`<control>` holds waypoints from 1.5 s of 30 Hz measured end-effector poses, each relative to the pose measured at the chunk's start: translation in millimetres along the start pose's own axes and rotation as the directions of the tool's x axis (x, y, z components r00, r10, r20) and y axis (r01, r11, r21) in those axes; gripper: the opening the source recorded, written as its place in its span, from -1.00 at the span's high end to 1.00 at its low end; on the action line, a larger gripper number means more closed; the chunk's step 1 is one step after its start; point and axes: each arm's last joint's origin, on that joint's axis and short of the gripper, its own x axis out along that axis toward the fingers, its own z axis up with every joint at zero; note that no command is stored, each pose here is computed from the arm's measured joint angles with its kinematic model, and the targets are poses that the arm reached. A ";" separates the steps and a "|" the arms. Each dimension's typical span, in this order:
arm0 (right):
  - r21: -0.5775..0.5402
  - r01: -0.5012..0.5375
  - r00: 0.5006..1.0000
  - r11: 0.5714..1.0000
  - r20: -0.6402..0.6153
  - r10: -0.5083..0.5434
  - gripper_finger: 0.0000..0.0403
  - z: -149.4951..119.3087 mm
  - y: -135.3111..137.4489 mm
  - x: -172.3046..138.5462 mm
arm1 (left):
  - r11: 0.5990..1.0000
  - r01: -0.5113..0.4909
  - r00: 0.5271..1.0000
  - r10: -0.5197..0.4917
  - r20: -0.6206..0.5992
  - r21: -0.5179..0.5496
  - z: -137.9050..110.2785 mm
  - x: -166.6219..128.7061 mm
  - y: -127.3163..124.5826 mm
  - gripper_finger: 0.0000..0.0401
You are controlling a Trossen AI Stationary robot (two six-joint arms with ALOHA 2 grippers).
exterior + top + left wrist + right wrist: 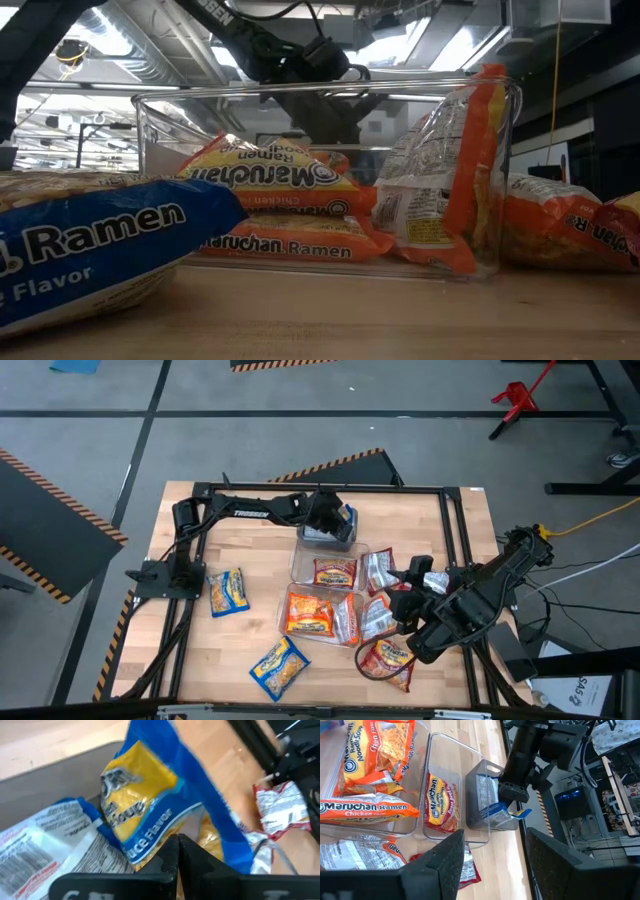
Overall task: Sort Maruchan noodles
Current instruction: Put the middle left blue noddle pack into the black bin
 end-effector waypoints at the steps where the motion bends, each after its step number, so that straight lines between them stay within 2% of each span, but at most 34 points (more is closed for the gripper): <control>1: 0.000 0.000 1.000 1.000 0.000 0.000 0.02 0.0 0.0 0.0 | 1.000 0.003 1.000 -0.003 0.003 0.001 0.1 -0.1 -0.7 1.00; 7: 0.001 0.000 1.000 1.000 0.000 0.000 0.02 0.1 0.0 0.0 | 0.998 0.053 0.997 -0.054 0.062 0.017 3.4 -0.3 -9.2 1.00; 13: 0.001 0.000 1.000 1.000 0.001 0.000 0.02 0.1 0.1 0.0 | 0.996 0.042 0.996 -0.047 0.070 0.073 2.3 -1.0 -11.8 1.00; 17: 0.001 -0.007 1.000 1.000 -0.003 0.007 0.02 0.0 0.2 0.0 | 0.993 0.070 0.995 -0.076 0.062 0.092 11.5 -18.2 -12.9 1.00; 21: 0.000 -0.007 1.000 1.000 -0.004 0.007 0.02 -0.1 0.2 0.0 | 0.987 0.064 0.995 -0.075 0.068 0.145 21.6 -51.6 -19.1 1.00; 24: -0.007 -0.007 1.000 1.000 -0.004 0.007 0.02 -0.1 0.2 0.0 | 0.976 0.046 0.997 -0.057 0.045 0.211 24.7 -87.8 -25.2 1.00; 27: -0.007 -0.007 1.000 1.000 -0.004 0.007 0.02 -0.1 0.2 0.0 | 0.960 -0.030 0.999 0.036 -0.018 0.277 17.9 -130.7 -27.0 1.00; 30: -0.003 0.010 1.000 1.000 0.009 -0.010 0.02 0.5 -0.2 0.1 | 0.934 -0.140 0.983 0.171 -0.067 0.328 4.8 -171.1 -26.3 1.00; 34: 0.046 0.166 0.983 0.985 0.065 -0.169 0.02 10.4 -13.2 13.4 | 0.898 -0.292 0.948 0.318 -0.028 0.331 -9.0 -219.7 -26.8 0.93; 36: 0.058 0.180 0.982 0.982 0.039 -0.183 0.02 20.1 -25.5 31.3 | 0.887 -0.363 0.929 0.370 0.032 0.287 -12.6 -243.6 -25.7 0.88; 40: 0.060 -0.008 0.999 0.998 0.041 0.006 0.02 47.1 -52.9 76.9 | 0.896 -0.392 0.919 0.369 0.141 0.209 -16.4 -284.2 -24.4 0.81; 43: 0.087 -0.158 0.976 0.984 0.162 0.143 0.02 66.0 -80.2 111.2 | 0.910 -0.374 0.920 0.338 0.201 0.181 -19.8 -308.2 -23.7 0.79; 45: 0.133 -0.197 0.955 0.971 0.251 0.160 0.02 74.2 -103.2 132.1 | 0.912 -0.378 0.910 0.334 0.246 0.157 -21.9 -321.2 -22.9 0.78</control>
